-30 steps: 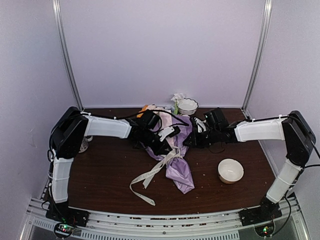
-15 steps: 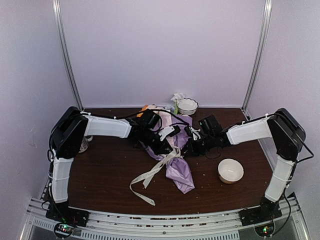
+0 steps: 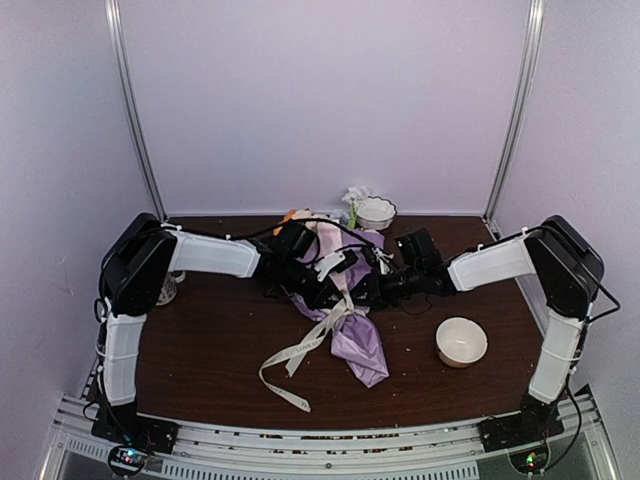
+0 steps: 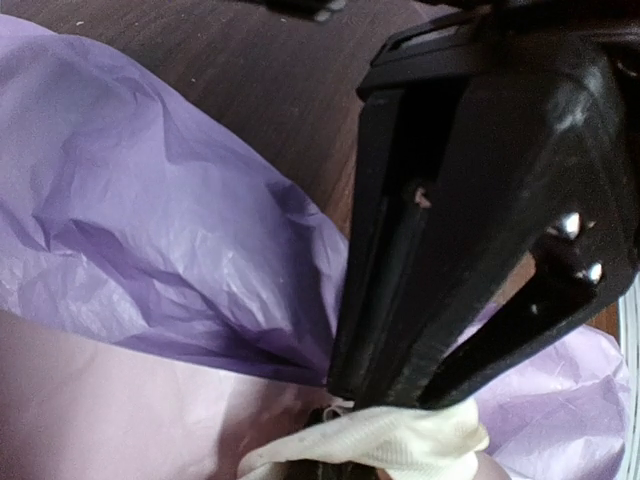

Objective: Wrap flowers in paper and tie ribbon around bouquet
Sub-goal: Cross the half-tied ribbon over the folded bouquet.

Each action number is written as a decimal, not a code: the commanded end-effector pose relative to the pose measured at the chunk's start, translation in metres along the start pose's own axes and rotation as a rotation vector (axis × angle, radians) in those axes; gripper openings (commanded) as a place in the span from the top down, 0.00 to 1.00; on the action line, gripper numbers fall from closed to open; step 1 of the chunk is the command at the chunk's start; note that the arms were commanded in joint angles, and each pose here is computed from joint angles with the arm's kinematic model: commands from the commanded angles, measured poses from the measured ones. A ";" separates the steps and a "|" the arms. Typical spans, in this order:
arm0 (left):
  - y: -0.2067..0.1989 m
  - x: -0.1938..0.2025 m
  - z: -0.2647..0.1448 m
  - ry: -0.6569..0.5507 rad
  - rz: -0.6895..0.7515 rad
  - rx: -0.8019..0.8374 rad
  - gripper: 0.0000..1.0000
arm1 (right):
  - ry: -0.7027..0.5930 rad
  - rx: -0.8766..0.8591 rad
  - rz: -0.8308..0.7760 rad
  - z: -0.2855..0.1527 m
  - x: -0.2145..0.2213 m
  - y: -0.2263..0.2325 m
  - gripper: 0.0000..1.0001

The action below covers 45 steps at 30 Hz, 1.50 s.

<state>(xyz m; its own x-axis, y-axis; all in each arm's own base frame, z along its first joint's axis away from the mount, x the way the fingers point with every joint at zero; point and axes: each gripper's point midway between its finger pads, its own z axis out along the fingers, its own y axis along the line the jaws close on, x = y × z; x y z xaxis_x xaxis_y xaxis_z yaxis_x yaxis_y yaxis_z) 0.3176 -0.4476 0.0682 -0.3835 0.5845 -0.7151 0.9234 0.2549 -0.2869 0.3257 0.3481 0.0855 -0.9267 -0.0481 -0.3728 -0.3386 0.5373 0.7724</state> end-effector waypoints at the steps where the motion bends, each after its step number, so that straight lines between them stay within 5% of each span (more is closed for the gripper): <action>1: -0.007 -0.026 -0.011 -0.120 0.012 0.058 1.00 | -0.037 -0.075 -0.031 0.000 -0.009 0.018 0.86; 21: -0.017 -0.036 -0.018 -0.179 0.031 0.097 1.00 | 0.020 -0.064 -0.016 0.012 0.000 0.012 0.72; 29: -0.018 -0.044 -0.021 -0.205 0.036 0.106 1.00 | 0.016 -0.076 -0.033 0.010 -0.003 0.021 1.00; 42: -0.013 -0.032 -0.028 -0.167 0.064 0.036 1.00 | -0.010 -0.025 -0.054 -0.001 -0.008 0.020 1.00; 45: -0.014 -0.033 -0.027 -0.174 0.065 0.049 1.00 | -0.003 0.002 -0.042 0.002 -0.006 0.012 0.85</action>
<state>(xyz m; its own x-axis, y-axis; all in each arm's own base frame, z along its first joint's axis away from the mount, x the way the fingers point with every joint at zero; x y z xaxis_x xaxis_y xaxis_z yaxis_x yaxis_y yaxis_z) 0.3160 -0.4398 0.0805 -0.4032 0.5088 -0.7606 0.9149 0.2393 -0.3250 0.3258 0.3546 0.0931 -0.9211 -0.0615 -0.3844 -0.3587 0.5175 0.7769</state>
